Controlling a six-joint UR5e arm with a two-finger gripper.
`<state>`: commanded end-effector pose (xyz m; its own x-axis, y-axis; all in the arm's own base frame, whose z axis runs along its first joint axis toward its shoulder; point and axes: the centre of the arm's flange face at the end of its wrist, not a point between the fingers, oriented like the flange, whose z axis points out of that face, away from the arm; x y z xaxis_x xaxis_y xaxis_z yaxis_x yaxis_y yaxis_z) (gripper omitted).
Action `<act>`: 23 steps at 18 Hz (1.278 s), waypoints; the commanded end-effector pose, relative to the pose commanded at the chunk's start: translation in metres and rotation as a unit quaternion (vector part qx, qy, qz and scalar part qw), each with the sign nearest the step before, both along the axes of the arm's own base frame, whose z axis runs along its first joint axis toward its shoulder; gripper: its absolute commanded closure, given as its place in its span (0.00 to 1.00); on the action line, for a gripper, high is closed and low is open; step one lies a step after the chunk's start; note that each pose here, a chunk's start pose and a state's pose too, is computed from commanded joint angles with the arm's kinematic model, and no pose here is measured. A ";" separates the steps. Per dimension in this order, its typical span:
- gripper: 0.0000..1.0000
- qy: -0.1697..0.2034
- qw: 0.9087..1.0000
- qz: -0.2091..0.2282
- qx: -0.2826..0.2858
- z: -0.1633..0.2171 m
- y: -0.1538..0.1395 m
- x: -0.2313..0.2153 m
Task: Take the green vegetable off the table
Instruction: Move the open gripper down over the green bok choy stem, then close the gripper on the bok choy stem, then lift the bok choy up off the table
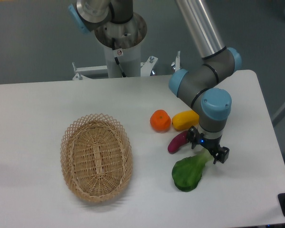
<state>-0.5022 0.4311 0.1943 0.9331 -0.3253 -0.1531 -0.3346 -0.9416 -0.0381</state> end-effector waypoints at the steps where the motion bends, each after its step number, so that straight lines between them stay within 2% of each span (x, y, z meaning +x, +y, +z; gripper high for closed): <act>1: 0.55 0.000 1.000 -0.001 0.001 0.001 0.000 0.000; 2: 0.62 0.001 1.000 0.000 0.001 0.002 0.000 -0.001; 4: 0.68 0.002 1.000 0.000 0.002 0.003 0.000 -0.002; 9: 0.69 0.011 1.000 0.002 0.007 0.012 -0.001 -0.009; 13: 0.69 0.032 0.999 0.008 0.040 0.062 -0.007 -0.027; 15: 0.69 0.021 0.999 0.005 0.048 0.087 -0.006 -0.030; 19: 0.70 -0.024 0.999 0.007 0.028 0.134 -0.008 -0.035; 23: 0.70 -0.041 0.999 0.003 0.026 0.182 -0.010 -0.020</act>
